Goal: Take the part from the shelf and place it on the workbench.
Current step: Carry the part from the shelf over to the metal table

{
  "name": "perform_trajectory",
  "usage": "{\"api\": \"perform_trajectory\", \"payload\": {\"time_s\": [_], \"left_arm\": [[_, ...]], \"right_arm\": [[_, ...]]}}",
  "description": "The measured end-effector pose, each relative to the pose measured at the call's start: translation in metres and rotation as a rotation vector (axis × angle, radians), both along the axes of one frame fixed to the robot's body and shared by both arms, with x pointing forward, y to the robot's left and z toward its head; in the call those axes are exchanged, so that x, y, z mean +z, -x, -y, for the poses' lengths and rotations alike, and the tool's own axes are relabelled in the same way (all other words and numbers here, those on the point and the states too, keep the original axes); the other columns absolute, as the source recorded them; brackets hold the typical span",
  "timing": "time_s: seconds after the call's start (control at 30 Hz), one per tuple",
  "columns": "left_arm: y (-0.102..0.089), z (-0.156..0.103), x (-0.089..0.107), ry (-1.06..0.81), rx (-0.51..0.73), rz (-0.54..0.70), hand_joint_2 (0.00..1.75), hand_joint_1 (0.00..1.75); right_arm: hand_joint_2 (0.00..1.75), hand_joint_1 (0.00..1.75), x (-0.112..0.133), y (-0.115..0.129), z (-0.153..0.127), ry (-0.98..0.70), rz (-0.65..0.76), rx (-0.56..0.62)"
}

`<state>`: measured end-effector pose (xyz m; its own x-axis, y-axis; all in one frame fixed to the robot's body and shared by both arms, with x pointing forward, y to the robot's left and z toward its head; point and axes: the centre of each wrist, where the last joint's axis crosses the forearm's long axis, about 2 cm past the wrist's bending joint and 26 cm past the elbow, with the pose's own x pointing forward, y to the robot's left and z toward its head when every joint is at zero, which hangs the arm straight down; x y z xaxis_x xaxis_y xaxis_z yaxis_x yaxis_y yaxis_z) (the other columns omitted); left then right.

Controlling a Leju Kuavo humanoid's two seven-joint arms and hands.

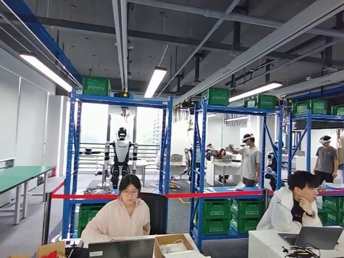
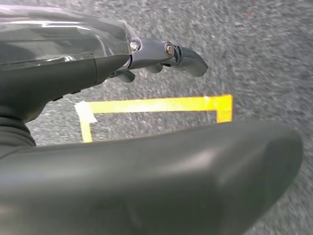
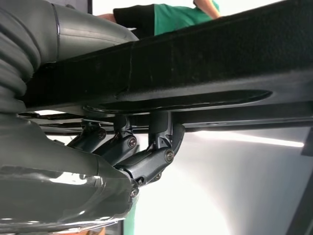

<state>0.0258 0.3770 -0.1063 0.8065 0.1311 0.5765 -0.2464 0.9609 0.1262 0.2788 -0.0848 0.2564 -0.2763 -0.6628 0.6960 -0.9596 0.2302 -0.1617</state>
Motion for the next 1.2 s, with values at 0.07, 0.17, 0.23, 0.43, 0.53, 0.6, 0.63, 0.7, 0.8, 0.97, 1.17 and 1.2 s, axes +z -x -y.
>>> {"api": "perform_trajectory", "payload": {"time_s": [0.07, 0.17, 0.23, 0.43, 0.53, 0.6, 0.63, 0.7, 0.8, 0.97, 1.17, 1.2], "left_arm": [[-0.001, 0.0, 0.0, 0.001, -0.004, -0.05, 1.75, 0.0], [0.0, 0.0, 0.0, 0.001, -0.007, -0.118, 1.75, 0.0], [0.001, 0.0, 0.0, 0.0, -0.003, -0.147, 1.75, 0.0], [-0.005, 0.003, 0.0, 0.003, 0.002, -0.155, 1.75, 0.0], [-0.004, 0.003, 0.0, 0.003, 0.002, -0.156, 1.75, 0.0], [-0.002, 0.004, 0.0, 0.004, 0.001, -0.161, 1.75, 0.0], [-0.001, 0.004, -0.001, 0.004, 0.001, -0.162, 1.75, 0.0], [0.0, 0.006, -0.001, 0.003, 0.001, -0.165, 1.75, 0.0], [0.0, 0.006, -0.001, 0.003, 0.001, -0.164, 1.75, 0.0], [-0.004, 0.007, -0.001, 0.004, -0.005, -0.144, 1.75, 0.0], [-0.007, 0.007, 0.0, 0.007, -0.03, -0.124, 1.75, 0.0], [-0.008, 0.006, 0.0, 0.007, -0.037, -0.121, 1.75, 0.0]], "right_arm": [[1.75, 1.75, 0.002, -0.001, 0.0, 0.004, 0.009, 0.001], [1.75, 1.75, 0.001, -0.002, 0.0, 0.015, 0.015, 0.004], [1.75, 1.75, 0.002, -0.004, -0.001, 0.021, 0.019, 0.006], [1.75, 1.75, 0.006, -0.008, -0.002, 0.039, 0.038, 0.007], [1.75, 1.75, 0.006, -0.008, -0.002, 0.039, 0.038, 0.008], [1.75, 1.75, 0.007, -0.008, -0.002, 0.04, 0.041, 0.01], [1.75, 1.75, 0.008, -0.008, -0.003, 0.043, 0.042, 0.008], [1.75, 1.75, 0.009, -0.01, -0.004, 0.055, 0.041, -0.001], [1.75, 1.75, 0.01, -0.012, -0.006, 0.076, 0.044, -0.02], [1.75, 1.75, 0.029, -0.02, -0.013, 0.147, 0.135, -0.124], [1.75, 1.75, 0.058, -0.042, -0.028, 0.251, 0.25, -0.317], [1.75, 1.75, 0.061, -0.047, -0.03, 0.273, 0.259, -0.348]]}}
